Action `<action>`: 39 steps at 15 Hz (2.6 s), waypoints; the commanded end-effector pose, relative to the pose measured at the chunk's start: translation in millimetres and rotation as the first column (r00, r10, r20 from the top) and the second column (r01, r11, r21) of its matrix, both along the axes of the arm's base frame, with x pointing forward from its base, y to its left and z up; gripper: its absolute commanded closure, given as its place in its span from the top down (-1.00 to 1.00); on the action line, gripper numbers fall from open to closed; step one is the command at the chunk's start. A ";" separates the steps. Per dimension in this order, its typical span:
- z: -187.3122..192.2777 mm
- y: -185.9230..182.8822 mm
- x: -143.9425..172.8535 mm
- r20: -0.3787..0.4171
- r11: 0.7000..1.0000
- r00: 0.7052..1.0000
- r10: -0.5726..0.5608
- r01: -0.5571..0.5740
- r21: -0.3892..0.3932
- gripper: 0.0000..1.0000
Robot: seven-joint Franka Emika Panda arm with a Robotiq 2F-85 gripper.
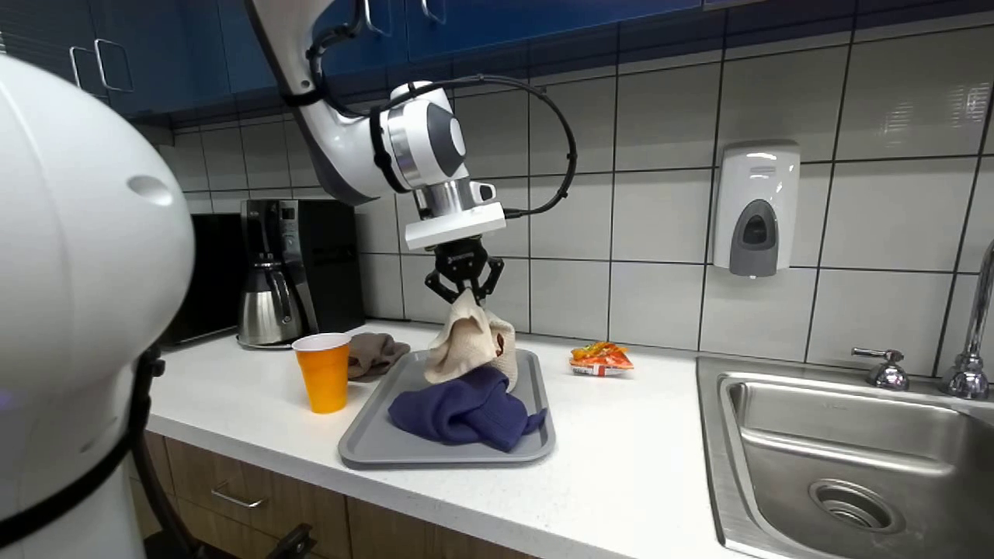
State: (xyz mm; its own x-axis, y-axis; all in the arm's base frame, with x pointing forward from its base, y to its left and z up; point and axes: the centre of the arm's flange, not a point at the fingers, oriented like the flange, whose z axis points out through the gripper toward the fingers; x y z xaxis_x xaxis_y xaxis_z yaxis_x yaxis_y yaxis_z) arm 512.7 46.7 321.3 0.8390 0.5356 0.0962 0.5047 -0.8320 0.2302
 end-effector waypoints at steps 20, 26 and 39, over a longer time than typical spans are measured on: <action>-55.3 12.0 39.1 -0.094 0.999 0.995 0.043 -0.045 -0.021 0.28; -41.7 12.8 38.0 -0.110 0.997 0.991 0.070 -0.073 -0.018 1.00; -11.3 26.8 30.7 -0.067 0.993 0.992 0.105 -0.108 -0.040 1.00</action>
State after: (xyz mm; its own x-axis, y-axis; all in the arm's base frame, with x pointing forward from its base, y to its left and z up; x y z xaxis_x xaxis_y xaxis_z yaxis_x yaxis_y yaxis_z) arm 550.9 70.1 296.3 0.7871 0.6163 0.0252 0.5974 -0.7719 0.2174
